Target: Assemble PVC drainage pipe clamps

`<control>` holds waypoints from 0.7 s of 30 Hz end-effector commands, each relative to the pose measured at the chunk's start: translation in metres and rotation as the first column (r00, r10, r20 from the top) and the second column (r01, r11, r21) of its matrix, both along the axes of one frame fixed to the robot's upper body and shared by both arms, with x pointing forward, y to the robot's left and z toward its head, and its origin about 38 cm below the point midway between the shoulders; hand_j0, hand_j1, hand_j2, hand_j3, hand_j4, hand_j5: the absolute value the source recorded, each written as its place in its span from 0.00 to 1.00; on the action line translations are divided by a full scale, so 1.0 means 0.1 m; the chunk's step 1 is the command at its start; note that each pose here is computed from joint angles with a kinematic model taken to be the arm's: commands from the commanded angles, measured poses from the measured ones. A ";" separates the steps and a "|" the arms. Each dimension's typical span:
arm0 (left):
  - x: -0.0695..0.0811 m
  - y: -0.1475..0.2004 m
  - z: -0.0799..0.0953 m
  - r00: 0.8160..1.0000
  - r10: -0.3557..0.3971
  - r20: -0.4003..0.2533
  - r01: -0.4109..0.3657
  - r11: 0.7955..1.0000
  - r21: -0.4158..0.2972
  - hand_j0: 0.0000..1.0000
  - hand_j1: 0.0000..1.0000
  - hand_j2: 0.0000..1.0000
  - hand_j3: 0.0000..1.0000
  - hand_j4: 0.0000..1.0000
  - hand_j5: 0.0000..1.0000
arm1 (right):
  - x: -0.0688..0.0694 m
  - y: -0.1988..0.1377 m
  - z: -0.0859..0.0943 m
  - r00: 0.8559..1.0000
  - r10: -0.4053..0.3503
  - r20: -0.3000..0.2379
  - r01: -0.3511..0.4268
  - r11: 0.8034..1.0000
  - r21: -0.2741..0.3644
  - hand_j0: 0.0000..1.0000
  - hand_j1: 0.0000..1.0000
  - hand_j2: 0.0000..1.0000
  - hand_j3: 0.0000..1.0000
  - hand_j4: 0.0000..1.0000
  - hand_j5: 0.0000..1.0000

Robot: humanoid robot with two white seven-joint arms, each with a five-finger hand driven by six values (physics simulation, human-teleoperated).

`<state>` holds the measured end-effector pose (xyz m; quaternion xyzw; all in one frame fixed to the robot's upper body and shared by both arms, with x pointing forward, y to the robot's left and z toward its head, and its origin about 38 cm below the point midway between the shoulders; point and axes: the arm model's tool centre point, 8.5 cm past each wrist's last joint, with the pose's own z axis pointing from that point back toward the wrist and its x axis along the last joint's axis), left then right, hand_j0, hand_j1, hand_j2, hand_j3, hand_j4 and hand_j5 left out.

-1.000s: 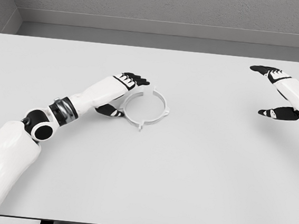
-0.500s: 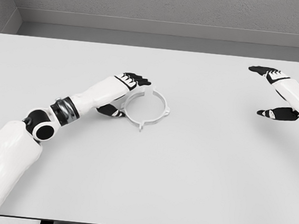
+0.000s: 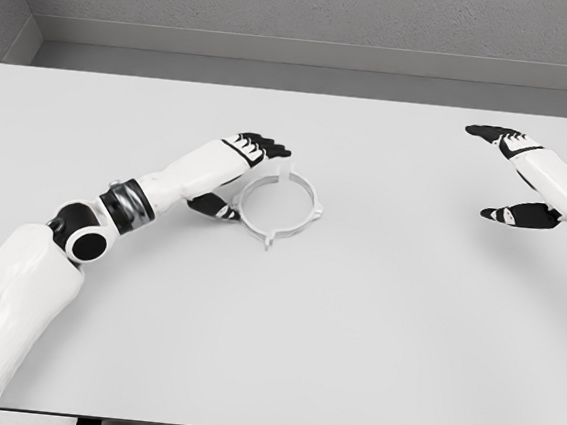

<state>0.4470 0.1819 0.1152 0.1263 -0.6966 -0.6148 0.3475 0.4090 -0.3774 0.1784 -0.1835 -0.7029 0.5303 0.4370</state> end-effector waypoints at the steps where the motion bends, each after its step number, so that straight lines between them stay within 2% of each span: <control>1: 0.01 0.03 0.01 1.000 0.008 -0.002 -0.008 1.000 -0.005 1.00 1.00 1.00 1.00 1.00 1.00 | 0.00 0.00 0.01 1.000 -0.001 0.000 0.001 1.000 0.007 1.00 1.00 1.00 1.00 1.00 1.00; 7: 0.06 0.09 0.03 1.000 0.022 -0.003 -0.022 1.000 -0.006 1.00 1.00 1.00 1.00 1.00 1.00 | 0.00 0.00 0.01 1.000 -0.001 0.001 0.001 1.000 0.008 1.00 1.00 1.00 1.00 1.00 1.00; 21: 0.05 0.00 0.06 1.000 0.003 0.009 -0.003 1.000 -0.010 1.00 1.00 1.00 1.00 1.00 1.00 | 0.00 0.01 0.01 1.000 0.001 0.001 -0.001 1.000 0.008 1.00 1.00 1.00 1.00 1.00 1.00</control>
